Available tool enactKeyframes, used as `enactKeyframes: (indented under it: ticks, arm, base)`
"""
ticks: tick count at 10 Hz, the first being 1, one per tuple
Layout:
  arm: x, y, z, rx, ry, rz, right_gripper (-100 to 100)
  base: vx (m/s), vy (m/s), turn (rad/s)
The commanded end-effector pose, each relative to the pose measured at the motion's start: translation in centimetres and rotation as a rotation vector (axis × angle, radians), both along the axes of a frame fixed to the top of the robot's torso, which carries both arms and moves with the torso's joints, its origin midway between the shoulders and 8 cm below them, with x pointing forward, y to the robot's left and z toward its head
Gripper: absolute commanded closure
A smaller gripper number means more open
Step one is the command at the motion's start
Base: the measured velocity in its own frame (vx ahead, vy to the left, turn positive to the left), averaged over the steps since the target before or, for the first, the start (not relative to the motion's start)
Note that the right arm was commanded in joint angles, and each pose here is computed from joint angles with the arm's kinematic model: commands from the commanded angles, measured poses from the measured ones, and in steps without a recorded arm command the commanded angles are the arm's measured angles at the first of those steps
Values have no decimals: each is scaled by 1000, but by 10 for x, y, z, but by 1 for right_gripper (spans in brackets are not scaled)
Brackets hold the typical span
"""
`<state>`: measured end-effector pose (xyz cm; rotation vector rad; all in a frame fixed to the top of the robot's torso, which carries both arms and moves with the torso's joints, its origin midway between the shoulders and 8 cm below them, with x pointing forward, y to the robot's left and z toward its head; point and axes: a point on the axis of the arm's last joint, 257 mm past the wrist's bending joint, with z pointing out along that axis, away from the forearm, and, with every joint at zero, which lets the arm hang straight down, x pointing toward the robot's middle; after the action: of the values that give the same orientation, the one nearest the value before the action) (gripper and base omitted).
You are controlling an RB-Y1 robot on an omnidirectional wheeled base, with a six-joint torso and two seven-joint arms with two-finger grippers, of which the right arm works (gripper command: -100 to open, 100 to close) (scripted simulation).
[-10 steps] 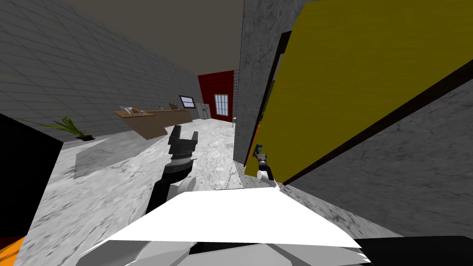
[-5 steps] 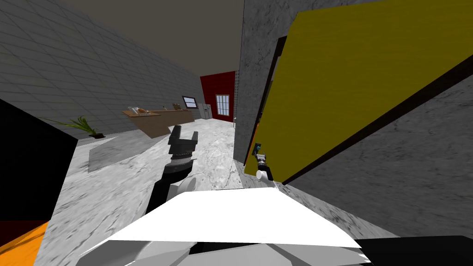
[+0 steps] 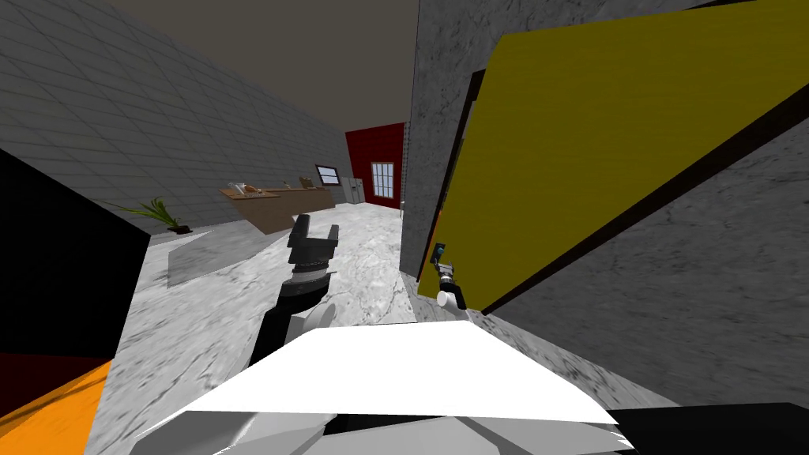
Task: Pull the door open
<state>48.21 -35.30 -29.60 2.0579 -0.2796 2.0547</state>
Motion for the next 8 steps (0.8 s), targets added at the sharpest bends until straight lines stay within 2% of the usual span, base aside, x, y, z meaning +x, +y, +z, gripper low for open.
enactKeyframes:
  ticks: [1, 2, 3, 6, 7, 8]
  arm:
    - [0, 0, 0, 0, 0, 0, -100]
    - [-5, -24, -2, 5, 0, -25, -100]
    - [-6, -31, -2, 5, 0, -32, -100]
    - [-16, -73, -1, 5, -3, -75, -100]
    - [-16, -73, -1, 5, -3, -75, -100]
    - [-20, -89, 0, 5, -5, -93, -100]
  base:
    - [-25, -8, 4]
    - [71, 13, 197]
    - [176, 11, 147]
    - [203, -5, 137]
    - [120, -12, 34]
    - [98, -29, 108]
